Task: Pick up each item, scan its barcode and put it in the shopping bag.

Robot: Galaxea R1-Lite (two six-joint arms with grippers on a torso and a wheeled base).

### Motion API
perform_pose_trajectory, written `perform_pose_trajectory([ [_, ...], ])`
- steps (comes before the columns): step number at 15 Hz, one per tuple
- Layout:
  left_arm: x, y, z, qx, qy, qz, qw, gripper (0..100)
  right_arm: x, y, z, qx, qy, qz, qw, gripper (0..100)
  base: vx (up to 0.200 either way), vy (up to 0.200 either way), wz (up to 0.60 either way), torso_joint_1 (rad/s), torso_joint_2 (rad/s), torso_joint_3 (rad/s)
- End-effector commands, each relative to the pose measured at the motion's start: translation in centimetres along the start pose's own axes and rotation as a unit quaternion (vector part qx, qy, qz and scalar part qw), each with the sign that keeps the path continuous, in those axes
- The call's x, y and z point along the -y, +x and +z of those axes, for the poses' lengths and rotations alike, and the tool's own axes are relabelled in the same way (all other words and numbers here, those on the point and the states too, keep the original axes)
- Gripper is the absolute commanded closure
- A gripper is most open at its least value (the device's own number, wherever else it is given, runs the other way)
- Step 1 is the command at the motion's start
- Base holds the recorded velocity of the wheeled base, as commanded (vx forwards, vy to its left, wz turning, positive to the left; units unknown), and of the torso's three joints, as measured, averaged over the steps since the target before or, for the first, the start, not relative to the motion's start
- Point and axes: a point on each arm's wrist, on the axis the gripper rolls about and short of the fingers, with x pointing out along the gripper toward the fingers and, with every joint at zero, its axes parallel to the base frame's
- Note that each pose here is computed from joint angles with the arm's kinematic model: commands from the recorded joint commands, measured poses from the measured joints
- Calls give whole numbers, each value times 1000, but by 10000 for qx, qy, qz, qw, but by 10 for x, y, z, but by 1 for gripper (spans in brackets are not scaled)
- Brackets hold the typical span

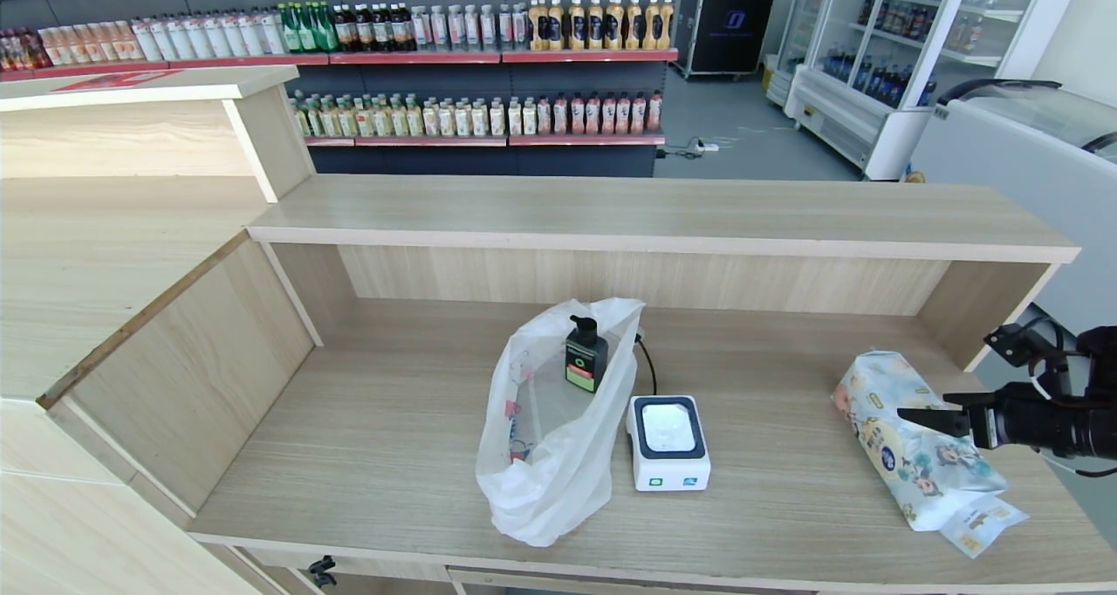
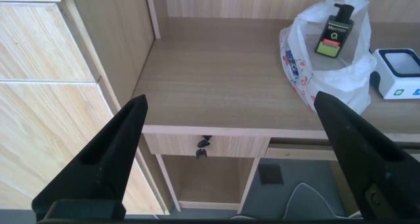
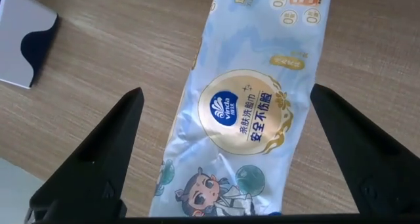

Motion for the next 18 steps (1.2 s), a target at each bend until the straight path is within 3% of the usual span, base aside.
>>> perform_pose_trajectory([
  [1, 0, 0, 0, -6, -1, 5, 10000, 0, 2, -5, -3, -13, 54, -63, 10000, 0, 0, 0, 0, 0, 0, 0],
  [10, 0, 0, 0, -6, -1, -3, 10000, 0, 7, 11, -37, -432, 567, 44, 9974, 0, 0, 0, 0, 0, 0, 0],
  [13, 0, 0, 0, -6, -1, -3, 10000, 0, 7, 28, -49, -785, 535, -100, 9954, 0, 0, 0, 0, 0, 0, 0],
  [18, 0, 0, 0, -6, -1, -3, 10000, 0, 14, 45, -56, -740, 207, -88, 9970, 0, 0, 0, 0, 0, 0, 0],
])
